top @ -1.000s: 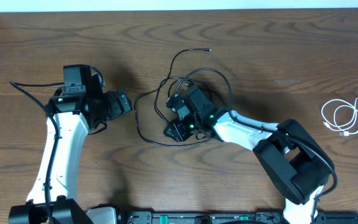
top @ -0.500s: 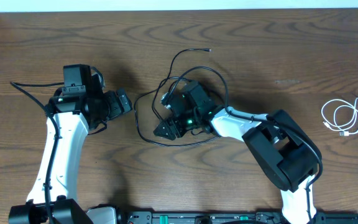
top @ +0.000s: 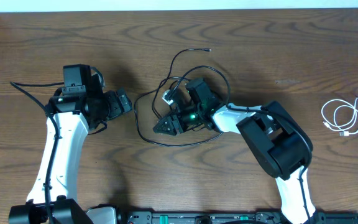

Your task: Untangle cables

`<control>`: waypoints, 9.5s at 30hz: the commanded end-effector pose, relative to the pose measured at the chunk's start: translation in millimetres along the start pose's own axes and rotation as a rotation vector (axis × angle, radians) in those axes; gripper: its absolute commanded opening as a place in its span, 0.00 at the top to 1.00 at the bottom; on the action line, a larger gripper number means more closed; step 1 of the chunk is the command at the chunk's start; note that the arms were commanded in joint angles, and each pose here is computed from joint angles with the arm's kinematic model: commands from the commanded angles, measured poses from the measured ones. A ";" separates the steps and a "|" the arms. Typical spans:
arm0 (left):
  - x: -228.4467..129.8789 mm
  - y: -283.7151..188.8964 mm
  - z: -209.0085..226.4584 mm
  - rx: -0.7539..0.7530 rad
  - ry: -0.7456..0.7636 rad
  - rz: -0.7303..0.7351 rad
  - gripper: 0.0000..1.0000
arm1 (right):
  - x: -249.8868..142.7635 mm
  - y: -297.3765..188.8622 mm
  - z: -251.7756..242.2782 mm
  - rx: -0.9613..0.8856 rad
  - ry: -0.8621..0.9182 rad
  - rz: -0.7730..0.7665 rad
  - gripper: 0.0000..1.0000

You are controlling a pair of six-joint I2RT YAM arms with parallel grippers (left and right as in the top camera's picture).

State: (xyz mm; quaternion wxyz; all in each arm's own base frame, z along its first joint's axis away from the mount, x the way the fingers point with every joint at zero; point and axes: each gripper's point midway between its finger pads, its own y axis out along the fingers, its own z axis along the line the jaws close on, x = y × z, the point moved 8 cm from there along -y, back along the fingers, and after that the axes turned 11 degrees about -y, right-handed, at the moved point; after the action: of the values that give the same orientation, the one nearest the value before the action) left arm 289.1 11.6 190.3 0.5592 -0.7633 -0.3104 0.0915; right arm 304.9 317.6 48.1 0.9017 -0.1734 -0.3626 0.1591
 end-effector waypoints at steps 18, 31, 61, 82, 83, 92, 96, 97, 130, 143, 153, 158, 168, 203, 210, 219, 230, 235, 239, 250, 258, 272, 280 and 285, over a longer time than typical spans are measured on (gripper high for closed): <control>-0.9 2.2 1.3 0.008 0.000 0.008 0.02 | -67.2 22.1 -51.1 -0.154 0.237 0.104 0.85; -0.9 2.2 1.3 0.008 0.000 0.008 0.02 | -65.1 18.1 -51.4 -0.126 0.268 0.093 0.99; -0.9 2.2 1.3 0.008 0.000 0.008 0.02 | 72.0 -91.5 109.5 -0.233 -0.306 -0.136 0.99; -0.9 2.2 1.3 0.008 0.000 0.008 0.02 | 127.8 -189.5 231.9 -0.434 -0.843 -0.519 0.99; -0.9 2.2 1.3 0.008 0.000 0.008 0.02 | 129.3 -193.1 235.2 -0.448 -0.851 -0.536 0.99; -0.9 2.2 1.3 0.008 0.000 0.008 0.02 | 141.2 -217.7 252.9 -0.627 -1.028 -0.637 0.99; -0.9 2.2 1.3 0.008 0.000 0.008 0.02 | 142.9 -217.5 244.5 -0.686 -1.006 -0.629 0.99; -0.9 2.2 1.3 0.008 0.000 0.008 0.02 | 142.9 -217.1 240.7 -0.707 -0.990 -0.622 0.99; -0.9 2.2 1.3 0.008 0.000 0.008 0.02 | 159.6 -143.1 156.7 -0.589 -0.898 -0.621 0.99; -0.9 2.2 1.3 0.008 0.000 0.008 0.02 | 167.8 -144.3 176.3 -0.527 -0.868 -0.731 0.99; -0.9 2.2 1.3 0.008 0.000 0.008 0.02 | 137.2 -110.6 144.1 -0.558 -0.821 -0.456 0.99; -0.9 2.2 1.3 0.008 0.000 0.008 0.02 | 133.1 -97.1 136.2 -0.537 -0.788 -0.442 0.99; -0.9 2.2 1.3 0.008 0.000 0.008 0.02 | 122.7 -55.7 148.9 -0.445 -0.831 -0.420 0.99; -0.9 2.2 1.3 0.008 0.000 0.008 0.02 | 177.8 -134.2 192.5 -0.797 -0.916 -0.866 0.99; -0.9 2.2 1.3 0.008 0.000 0.008 0.02 | 181.0 -154.6 195.1 -0.937 -0.890 -0.896 0.99; -0.9 2.2 1.3 0.008 0.000 0.008 0.02 | 171.1 -145.2 177.9 -0.976 -0.876 -0.750 0.83; -0.9 2.2 1.3 0.008 0.000 0.008 0.02 | 163.1 -139.0 167.7 -0.982 -0.849 -0.661 0.60; -0.9 2.2 1.3 0.008 0.000 0.008 0.02 | 141.9 -133.5 140.1 -0.959 -0.645 -0.524 0.45; -0.9 2.2 1.3 0.008 0.000 0.008 0.02 | 117.2 -138.3 111.2 -0.927 -0.457 -0.378 0.39; -0.9 2.2 1.3 0.008 0.000 0.008 0.02 | 35.8 -169.8 61.9 -0.986 -0.111 0.069 0.07; -0.9 2.2 1.3 0.008 -0.001 0.008 0.02 | 6.7 -183.0 55.1 -1.021 0.001 0.213 0.01; 11.5 1.6 3.2 0.051 0.018 -0.084 0.02 | -1.3 -219.9 30.2 -1.165 0.084 0.182 0.01; 16.8 -1.7 21.6 0.243 0.010 -0.162 0.08 | -21.1 -225.5 11.1 -1.192 0.114 0.147 0.01; 17.0 -1.8 22.3 0.250 0.010 -0.165 0.28 | -27.7 -220.9 2.2 -1.203 0.088 0.097 0.01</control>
State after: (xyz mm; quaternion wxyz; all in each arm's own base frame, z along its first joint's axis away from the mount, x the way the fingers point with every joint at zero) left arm 291.9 35.2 190.1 0.6413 -0.6755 -0.3553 0.0785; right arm 322.0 113.9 130.0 0.6555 -0.6717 -0.3439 -0.0283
